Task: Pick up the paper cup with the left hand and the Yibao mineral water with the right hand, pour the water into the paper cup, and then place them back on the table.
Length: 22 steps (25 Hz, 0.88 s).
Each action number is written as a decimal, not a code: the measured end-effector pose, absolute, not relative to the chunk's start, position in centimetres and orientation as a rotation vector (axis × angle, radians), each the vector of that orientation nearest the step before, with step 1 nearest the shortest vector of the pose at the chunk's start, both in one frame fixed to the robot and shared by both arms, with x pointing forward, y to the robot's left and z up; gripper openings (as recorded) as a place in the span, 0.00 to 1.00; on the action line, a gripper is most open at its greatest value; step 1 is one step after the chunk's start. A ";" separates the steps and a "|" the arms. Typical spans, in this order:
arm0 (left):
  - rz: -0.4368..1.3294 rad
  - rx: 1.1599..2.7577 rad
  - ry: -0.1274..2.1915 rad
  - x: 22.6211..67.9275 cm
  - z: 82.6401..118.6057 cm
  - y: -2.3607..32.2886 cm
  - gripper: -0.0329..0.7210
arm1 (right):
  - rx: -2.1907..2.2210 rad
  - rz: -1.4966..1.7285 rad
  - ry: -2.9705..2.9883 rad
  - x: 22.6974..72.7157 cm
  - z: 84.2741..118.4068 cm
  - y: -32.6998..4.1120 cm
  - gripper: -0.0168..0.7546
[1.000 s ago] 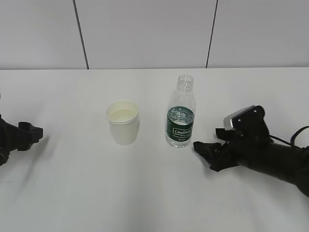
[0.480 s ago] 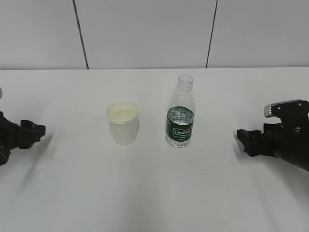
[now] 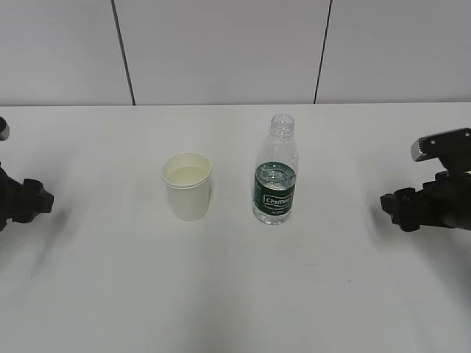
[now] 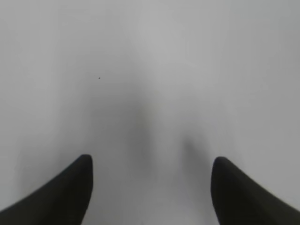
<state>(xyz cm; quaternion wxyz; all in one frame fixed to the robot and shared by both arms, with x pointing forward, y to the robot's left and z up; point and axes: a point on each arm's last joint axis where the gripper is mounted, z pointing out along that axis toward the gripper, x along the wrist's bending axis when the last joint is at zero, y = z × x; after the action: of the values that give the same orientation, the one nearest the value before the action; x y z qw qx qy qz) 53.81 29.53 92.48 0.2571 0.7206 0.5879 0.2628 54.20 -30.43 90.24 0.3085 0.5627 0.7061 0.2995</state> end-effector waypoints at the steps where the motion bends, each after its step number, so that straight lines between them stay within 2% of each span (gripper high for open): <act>1: 0.729 1.970 1.617 53.9 93.1 29.6 0.73 | 1.506 0.744 1.886 54.1 90.8 -30.6 0.80; 5: 0.761 1.960 1.759 53.6 95.8 29.9 0.73 | 1.564 0.606 1.909 54.1 93.6 -31.3 0.79; 11: 0.777 1.989 1.816 51.3 99.2 29.8 0.73 | 1.692 0.355 1.952 54.3 97.5 -32.5 0.79; 13: 0.724 2.027 1.838 50.3 99.7 29.7 0.73 | 1.718 0.277 1.975 54.4 98.4 -32.8 0.79; 19: 0.417 2.195 1.831 47.5 100.1 28.8 0.73 | 1.811 0.162 2.067 54.3 100.4 -32.8 0.79; 22: 0.383 2.203 1.798 46.5 101.0 28.5 0.73 | 1.855 0.205 2.132 54.2 101.0 -32.2 0.79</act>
<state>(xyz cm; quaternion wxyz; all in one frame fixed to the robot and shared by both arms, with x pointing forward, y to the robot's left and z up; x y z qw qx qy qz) 46.48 28.52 101.01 0.1356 0.7606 0.6209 0.1322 54.15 -32.17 101.04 0.1535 0.6468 0.7436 0.0715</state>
